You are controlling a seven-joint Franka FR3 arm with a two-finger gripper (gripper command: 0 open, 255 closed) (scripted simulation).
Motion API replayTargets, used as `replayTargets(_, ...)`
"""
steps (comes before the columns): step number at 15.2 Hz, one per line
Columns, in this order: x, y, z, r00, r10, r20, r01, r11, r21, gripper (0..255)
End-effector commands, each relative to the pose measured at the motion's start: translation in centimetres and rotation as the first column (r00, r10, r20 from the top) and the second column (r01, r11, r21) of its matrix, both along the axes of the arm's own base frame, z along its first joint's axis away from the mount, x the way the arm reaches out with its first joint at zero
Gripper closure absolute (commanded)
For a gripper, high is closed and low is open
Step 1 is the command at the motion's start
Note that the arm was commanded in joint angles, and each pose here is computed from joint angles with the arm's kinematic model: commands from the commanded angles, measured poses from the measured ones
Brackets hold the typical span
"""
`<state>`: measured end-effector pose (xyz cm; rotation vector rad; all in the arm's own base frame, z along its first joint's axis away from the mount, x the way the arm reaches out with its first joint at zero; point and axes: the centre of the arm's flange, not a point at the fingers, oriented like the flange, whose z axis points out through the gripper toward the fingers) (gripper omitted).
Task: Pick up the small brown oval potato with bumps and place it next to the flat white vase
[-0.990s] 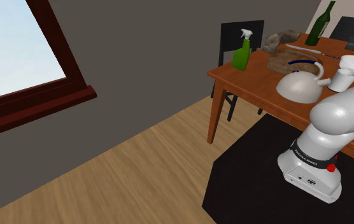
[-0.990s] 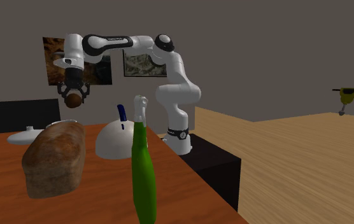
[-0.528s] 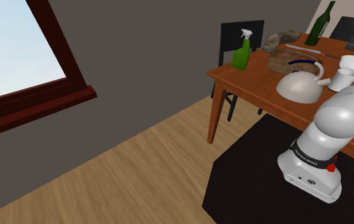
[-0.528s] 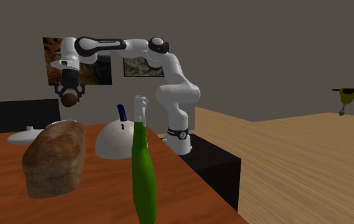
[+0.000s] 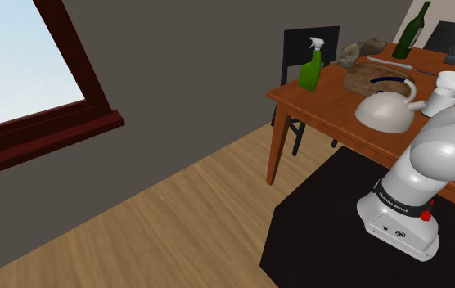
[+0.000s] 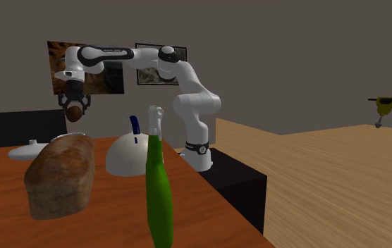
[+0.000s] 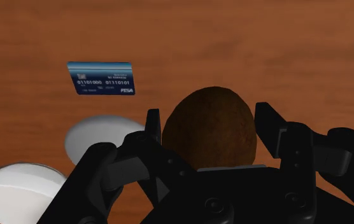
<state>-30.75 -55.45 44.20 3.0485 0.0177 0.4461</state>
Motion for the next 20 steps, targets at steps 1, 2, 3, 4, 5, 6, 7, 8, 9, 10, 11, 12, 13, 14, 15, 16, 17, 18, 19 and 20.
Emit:
replayTargets(1, -0.1, 0.1, -1.1, 1.000, 0.000, 0.000, 0.000, 1.000, 0.000, 255)
replayTargets(2, -0.1, 0.1, -1.6, 1.000, 0.000, 0.000, 0.000, 1.000, 0.000, 255)
replayTargets(3, -0.1, 0.1, -2.1, 1.000, 0.000, 0.000, 0.000, 1.000, 0.000, 255)
replayTargets(4, -0.1, 0.1, -2.7, 1.000, 0.000, 0.000, 0.000, 1.000, 0.000, 255)
replayTargets(5, -0.1, 0.1, -3.2, 1.000, 0.000, 0.000, 0.000, 1.000, 0.000, 255)
replayTargets(6, -0.1, 0.1, -3.7, 1.000, 0.000, 0.000, 0.000, 1.000, 0.000, 255)
replayTargets(7, -0.1, 0.1, -4.2, 1.000, 0.000, 0.000, 0.000, 1.000, 0.000, 255)
replayTargets(8, -0.1, 0.1, -4.8, 1.000, 0.000, 0.000, 0.000, 1.000, 0.000, 255)
replayTargets(9, -0.1, 0.1, -5.3, 1.000, 0.000, 0.000, 0.000, 1.000, 0.000, 255)
replayTargets(10, -0.1, 0.1, -5.8, 1.000, 0.000, 0.000, 0.000, 1.000, 0.000, 255)
replayTargets(11, -0.1, 0.1, -6.3, 1.000, 0.000, 0.000, 0.000, 1.000, 0.000, 255)
replayTargets(12, -0.1, 0.1, -6.9, 1.000, 0.000, 0.000, 0.000, 1.000, 0.000, 255)
replayTargets(13, -0.1, 0.1, -7.4, 1.000, 0.000, 0.000, 0.000, 1.000, 0.000, 255)
replayTargets(14, -0.1, 0.1, -7.9, 1.000, 0.000, 0.000, 0.000, 1.000, 0.000, 255)
replayTargets(15, -0.1, 0.1, -8.5, 1.000, 0.000, 0.000, 0.000, 1.000, 0.000, 255)
replayTargets(16, -0.1, 0.1, -9.0, 1.000, 0.000, 0.000, 0.000, 1.000, 0.000, 255)
replayTargets(17, -0.1, 0.1, -9.5, 1.000, 0.000, 0.000, 0.000, 1.000, 0.000, 255)
replayTargets(18, -0.1, 0.1, -10.0, 1.000, 0.000, 0.000, 0.000, 1.000, 0.000, 255)
replayTargets(19, -0.1, 0.1, -10.6, 1.000, 0.000, 0.000, 0.000, 1.000, 0.000, 255)
replayTargets(20, -0.1, 0.1, -11.4, 1.000, 0.000, 0.000, 0.000, 1.000, 0.000, 255)
